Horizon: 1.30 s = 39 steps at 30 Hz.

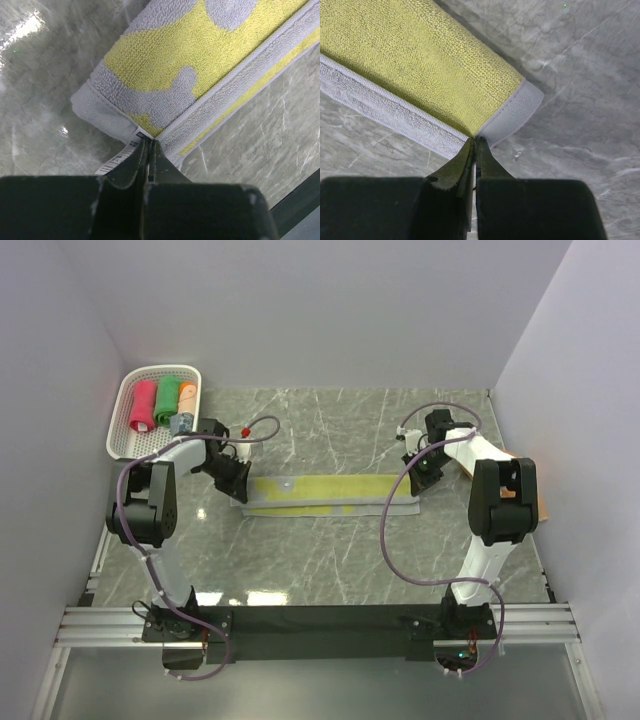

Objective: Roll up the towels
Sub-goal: Fold the towel

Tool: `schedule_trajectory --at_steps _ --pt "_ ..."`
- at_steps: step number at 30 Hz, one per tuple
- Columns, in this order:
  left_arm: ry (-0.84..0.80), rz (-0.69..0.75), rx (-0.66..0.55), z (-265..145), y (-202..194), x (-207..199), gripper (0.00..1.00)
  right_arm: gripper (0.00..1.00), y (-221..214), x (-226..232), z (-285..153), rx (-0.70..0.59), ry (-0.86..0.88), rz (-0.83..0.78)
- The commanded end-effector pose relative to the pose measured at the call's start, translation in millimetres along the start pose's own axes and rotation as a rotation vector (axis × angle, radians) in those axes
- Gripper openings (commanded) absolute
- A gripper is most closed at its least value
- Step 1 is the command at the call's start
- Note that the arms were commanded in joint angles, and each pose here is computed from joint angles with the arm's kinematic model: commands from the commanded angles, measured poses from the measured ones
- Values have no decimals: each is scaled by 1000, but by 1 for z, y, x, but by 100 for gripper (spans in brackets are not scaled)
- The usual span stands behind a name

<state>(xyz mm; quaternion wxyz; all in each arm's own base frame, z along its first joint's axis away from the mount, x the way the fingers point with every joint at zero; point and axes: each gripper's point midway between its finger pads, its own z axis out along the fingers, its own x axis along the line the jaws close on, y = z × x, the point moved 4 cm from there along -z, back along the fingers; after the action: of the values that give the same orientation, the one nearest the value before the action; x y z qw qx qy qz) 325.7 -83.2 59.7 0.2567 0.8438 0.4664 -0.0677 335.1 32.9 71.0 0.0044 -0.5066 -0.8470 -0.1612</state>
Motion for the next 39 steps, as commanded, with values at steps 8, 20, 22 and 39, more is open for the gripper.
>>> schedule_trajectory --at_steps 8,20,22,39 --pt "28 20 5 -5 -2 0 1 0 -7 -8 -9 17 -36 -18" --pt "-46 114 -5 -38 0 -26 41 33 -16 2 -37 18 -28 -88" --pt "-45 127 -25 -45 7 -29 45 35 -14 7 -47 0 -10 -96" --pt "97 -3 6 7 11 -20 31 29 -1 9 -2 78 -73 -53"
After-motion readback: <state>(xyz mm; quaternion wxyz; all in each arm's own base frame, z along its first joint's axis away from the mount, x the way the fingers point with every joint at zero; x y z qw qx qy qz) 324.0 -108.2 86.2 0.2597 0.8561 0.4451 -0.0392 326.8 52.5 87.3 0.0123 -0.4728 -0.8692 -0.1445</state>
